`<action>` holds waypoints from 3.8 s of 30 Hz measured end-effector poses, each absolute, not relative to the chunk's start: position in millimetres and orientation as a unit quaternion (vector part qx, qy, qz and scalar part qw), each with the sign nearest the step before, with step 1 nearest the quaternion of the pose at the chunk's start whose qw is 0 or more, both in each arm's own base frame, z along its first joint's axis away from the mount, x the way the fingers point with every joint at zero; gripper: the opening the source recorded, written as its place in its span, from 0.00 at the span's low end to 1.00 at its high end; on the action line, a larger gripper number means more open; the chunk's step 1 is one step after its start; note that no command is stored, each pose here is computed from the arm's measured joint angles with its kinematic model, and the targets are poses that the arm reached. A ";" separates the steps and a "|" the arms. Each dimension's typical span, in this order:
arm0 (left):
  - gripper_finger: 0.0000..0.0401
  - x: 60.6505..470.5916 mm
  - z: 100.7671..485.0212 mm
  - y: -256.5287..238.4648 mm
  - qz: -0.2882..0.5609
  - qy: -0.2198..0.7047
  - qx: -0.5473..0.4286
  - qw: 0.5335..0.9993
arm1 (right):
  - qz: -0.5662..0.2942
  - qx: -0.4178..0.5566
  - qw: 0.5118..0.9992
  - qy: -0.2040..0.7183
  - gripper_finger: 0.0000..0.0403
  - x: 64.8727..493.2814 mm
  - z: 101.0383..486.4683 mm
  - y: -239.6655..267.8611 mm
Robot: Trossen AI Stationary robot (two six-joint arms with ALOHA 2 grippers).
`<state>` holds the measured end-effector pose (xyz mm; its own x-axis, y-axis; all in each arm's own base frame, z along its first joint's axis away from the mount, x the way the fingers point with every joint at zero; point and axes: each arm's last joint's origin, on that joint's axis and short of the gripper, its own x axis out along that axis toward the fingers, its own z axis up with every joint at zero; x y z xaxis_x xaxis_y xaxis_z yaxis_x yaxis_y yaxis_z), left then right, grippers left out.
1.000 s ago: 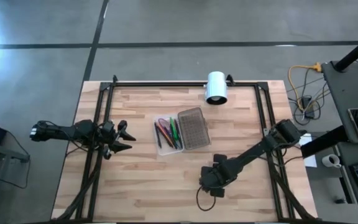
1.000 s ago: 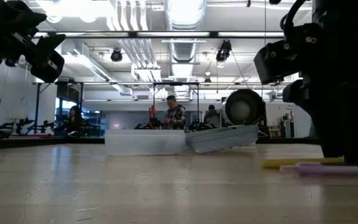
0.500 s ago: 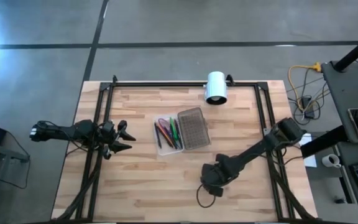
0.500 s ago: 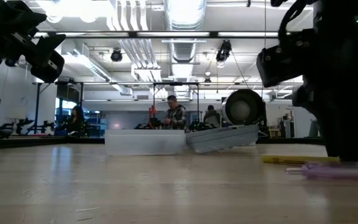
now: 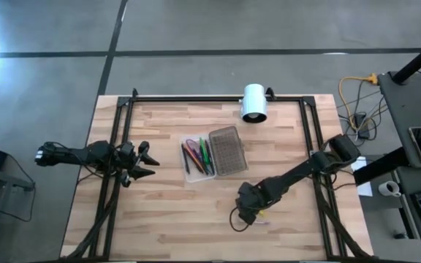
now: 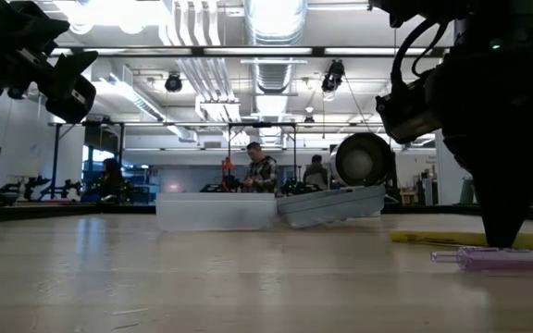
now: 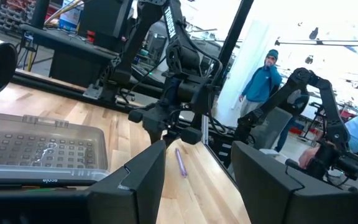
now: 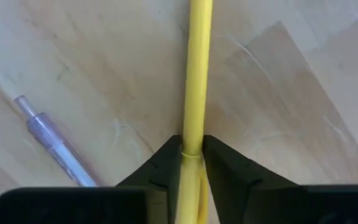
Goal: Pick & place school supplies into a supply box
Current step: Put the yellow highlighter pen into the black supply box, then put the purple pen into the black supply box
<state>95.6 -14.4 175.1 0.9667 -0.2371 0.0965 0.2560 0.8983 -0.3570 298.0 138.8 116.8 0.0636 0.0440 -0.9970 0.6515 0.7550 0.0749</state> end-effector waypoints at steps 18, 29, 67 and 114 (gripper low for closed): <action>0.42 95.6 174.9 -14.4 -0.126 -0.024 -0.187 0.974 | -0.254 0.312 0.766 0.501 0.04 344.0 188.3 131.4; 0.42 95.6 174.8 -14.5 -0.126 -0.024 -0.187 0.974 | -0.286 0.452 0.787 0.309 0.03 408.1 224.9 49.2; 0.42 95.7 174.7 -14.4 -0.126 -0.023 -0.187 0.974 | -0.082 0.111 0.804 0.578 0.40 453.4 226.5 59.4; 0.42 95.7 174.5 -14.4 -0.126 -0.023 -0.187 0.974 | -0.123 0.124 0.719 0.673 0.34 293.9 128.2 214.4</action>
<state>95.7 -14.4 174.5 0.9674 -0.2364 0.0909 0.2533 0.8988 -0.3579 293.9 214.4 128.2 0.0646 -0.0111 -0.9978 0.3439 0.9389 0.0118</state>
